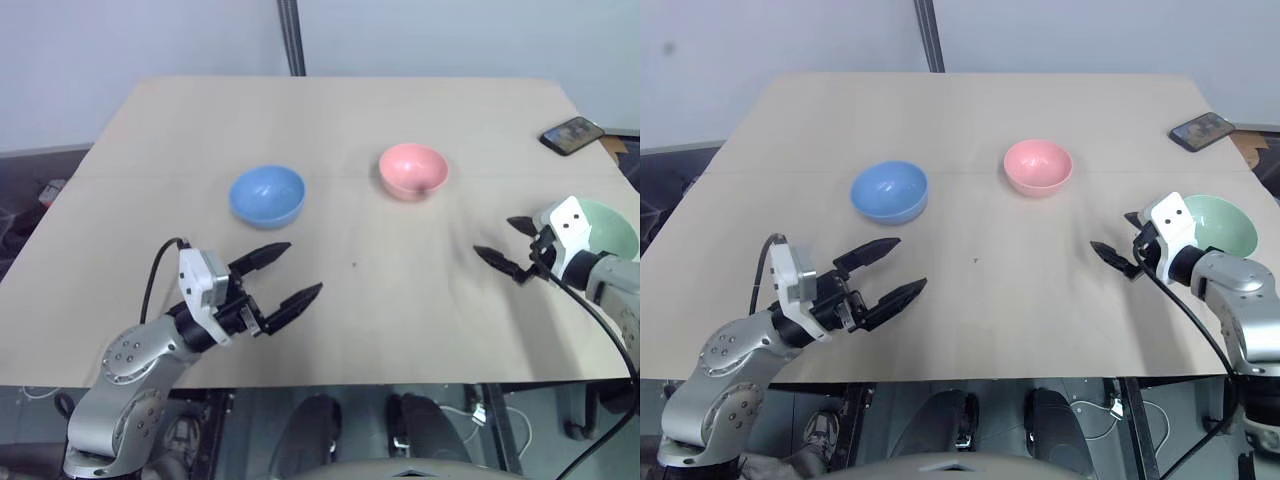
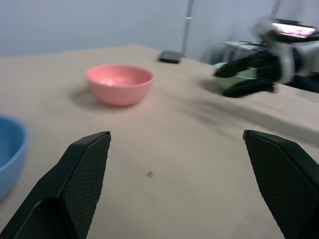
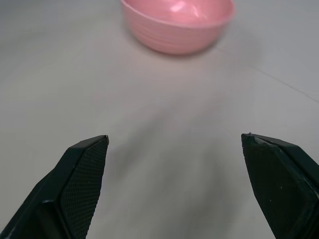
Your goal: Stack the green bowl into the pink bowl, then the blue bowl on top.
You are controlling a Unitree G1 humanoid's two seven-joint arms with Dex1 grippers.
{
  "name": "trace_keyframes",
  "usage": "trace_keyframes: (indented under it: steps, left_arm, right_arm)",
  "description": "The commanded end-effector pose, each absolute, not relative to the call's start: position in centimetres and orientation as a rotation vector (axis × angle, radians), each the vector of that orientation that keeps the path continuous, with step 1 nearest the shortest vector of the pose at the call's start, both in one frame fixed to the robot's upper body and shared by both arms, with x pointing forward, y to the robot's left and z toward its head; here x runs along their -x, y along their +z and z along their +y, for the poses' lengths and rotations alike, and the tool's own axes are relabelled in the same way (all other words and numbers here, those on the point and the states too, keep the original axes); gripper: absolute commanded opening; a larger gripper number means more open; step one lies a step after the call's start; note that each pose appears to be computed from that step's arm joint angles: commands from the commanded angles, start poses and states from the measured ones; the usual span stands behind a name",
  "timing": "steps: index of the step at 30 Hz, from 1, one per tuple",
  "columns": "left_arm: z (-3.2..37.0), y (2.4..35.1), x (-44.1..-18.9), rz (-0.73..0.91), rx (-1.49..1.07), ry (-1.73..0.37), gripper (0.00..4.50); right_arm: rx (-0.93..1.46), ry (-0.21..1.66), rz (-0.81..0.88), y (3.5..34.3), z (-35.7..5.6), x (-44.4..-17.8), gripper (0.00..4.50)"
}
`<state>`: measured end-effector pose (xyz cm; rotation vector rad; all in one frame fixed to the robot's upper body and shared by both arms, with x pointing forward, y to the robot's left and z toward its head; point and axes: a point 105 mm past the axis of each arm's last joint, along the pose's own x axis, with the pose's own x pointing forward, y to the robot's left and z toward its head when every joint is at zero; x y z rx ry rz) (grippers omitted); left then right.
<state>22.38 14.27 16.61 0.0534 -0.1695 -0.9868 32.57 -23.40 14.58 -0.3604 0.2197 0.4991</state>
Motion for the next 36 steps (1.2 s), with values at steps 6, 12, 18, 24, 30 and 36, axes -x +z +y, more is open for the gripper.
trace_keyframes:
  steps: [6,12,18,24,30,36]
  left_arm:
    - [14.9,18.5,-20.5,-0.233,-0.056,-1.125,4.50]
    - [16.5,17.9,-23.4,-0.180,-0.017,-0.857,4.50]
    - [16.9,17.2,-22.7,-0.140,-0.106,-0.826,4.50]
    - [17.6,17.0,-21.5,-0.111,-0.148,-0.830,4.50]
    - [17.4,17.6,-19.6,-0.134,-0.148,-0.856,4.50]
    - [17.3,18.1,-19.0,-0.164,-0.138,-0.865,4.50]
  right_arm:
    - [0.384,0.265,0.179,17.8,-27.3,-33.8,4.49]
    - [0.478,0.557,0.011,18.8,-20.9,-34.3,4.49]
    - [0.654,0.888,-0.045,16.9,-12.5,-37.6,4.49]
    - [0.732,0.981,-0.071,17.4,-8.4,-41.3,4.49]
    - [0.784,0.959,-0.031,17.2,-8.1,-43.3,3.64]
    - [0.806,0.956,-0.034,17.5,-8.1,-43.8,0.71]
